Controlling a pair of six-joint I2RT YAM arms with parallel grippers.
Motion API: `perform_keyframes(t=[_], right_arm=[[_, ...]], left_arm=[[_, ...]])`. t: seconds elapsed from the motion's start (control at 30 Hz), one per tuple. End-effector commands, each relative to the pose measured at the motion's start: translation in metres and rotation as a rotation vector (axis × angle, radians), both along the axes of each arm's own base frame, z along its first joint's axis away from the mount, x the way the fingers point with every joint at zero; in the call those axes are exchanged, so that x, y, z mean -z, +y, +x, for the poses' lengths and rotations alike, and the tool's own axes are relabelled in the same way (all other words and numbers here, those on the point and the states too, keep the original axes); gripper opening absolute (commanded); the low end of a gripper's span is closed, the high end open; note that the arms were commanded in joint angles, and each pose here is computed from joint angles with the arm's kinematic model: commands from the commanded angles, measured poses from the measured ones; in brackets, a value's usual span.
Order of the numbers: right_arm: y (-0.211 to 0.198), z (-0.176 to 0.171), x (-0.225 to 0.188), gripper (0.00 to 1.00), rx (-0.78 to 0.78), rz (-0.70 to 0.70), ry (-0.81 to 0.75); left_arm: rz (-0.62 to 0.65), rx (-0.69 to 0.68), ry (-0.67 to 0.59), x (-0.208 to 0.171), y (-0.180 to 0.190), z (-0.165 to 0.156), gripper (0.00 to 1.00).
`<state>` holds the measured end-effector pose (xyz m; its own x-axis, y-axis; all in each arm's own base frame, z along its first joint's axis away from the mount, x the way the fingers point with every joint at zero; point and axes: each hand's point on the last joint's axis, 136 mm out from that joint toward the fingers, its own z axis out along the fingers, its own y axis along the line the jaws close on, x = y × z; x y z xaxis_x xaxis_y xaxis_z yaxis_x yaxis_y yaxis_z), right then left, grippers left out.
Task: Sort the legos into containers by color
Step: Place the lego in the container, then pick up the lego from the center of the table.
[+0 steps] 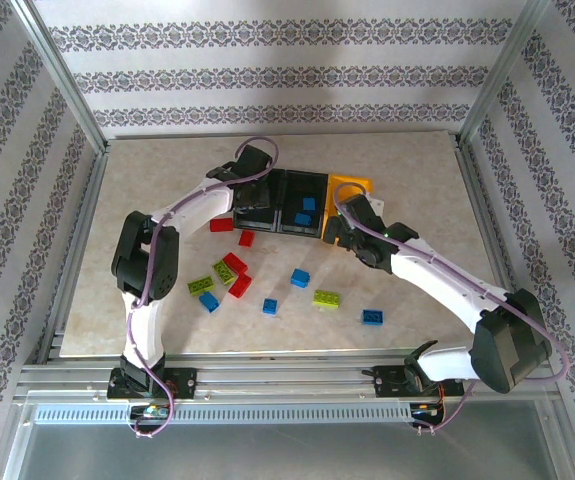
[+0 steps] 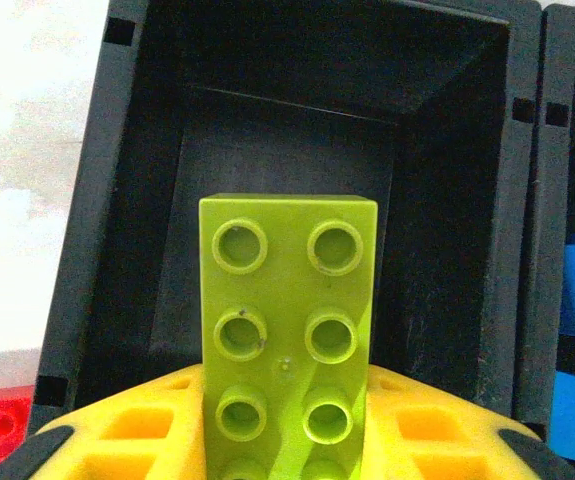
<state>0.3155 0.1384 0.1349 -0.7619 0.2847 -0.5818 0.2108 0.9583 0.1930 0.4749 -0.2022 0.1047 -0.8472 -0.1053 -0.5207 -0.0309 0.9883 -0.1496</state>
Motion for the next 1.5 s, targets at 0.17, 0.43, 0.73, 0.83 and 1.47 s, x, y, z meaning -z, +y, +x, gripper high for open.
perform_keyframes(t=[0.17,0.43,0.73,0.83,1.47], right_arm=[[0.002,-0.018,0.014,0.98,-0.008,-0.028,0.052],[0.021,-0.028,0.019,0.98,-0.081,-0.046,0.058],[0.072,-0.041,0.029,0.97,-0.239,-0.049,0.110],[0.088,-0.046,0.037,0.93,-0.285,-0.045,0.140],[0.125,-0.060,0.091,0.77,-0.452,-0.069,0.330]], left_arm=[[-0.002,0.010,0.012,-0.004,-0.007,-0.003,0.49],[-0.073,0.011,-0.033,-0.030,-0.013,-0.014,0.51],[-0.109,-0.017,-0.146,-0.069,0.007,-0.041,0.62],[-0.102,-0.029,-0.168,-0.070,0.019,-0.053,0.66],[-0.048,-0.286,-0.227,-0.056,0.113,-0.108,1.00]])
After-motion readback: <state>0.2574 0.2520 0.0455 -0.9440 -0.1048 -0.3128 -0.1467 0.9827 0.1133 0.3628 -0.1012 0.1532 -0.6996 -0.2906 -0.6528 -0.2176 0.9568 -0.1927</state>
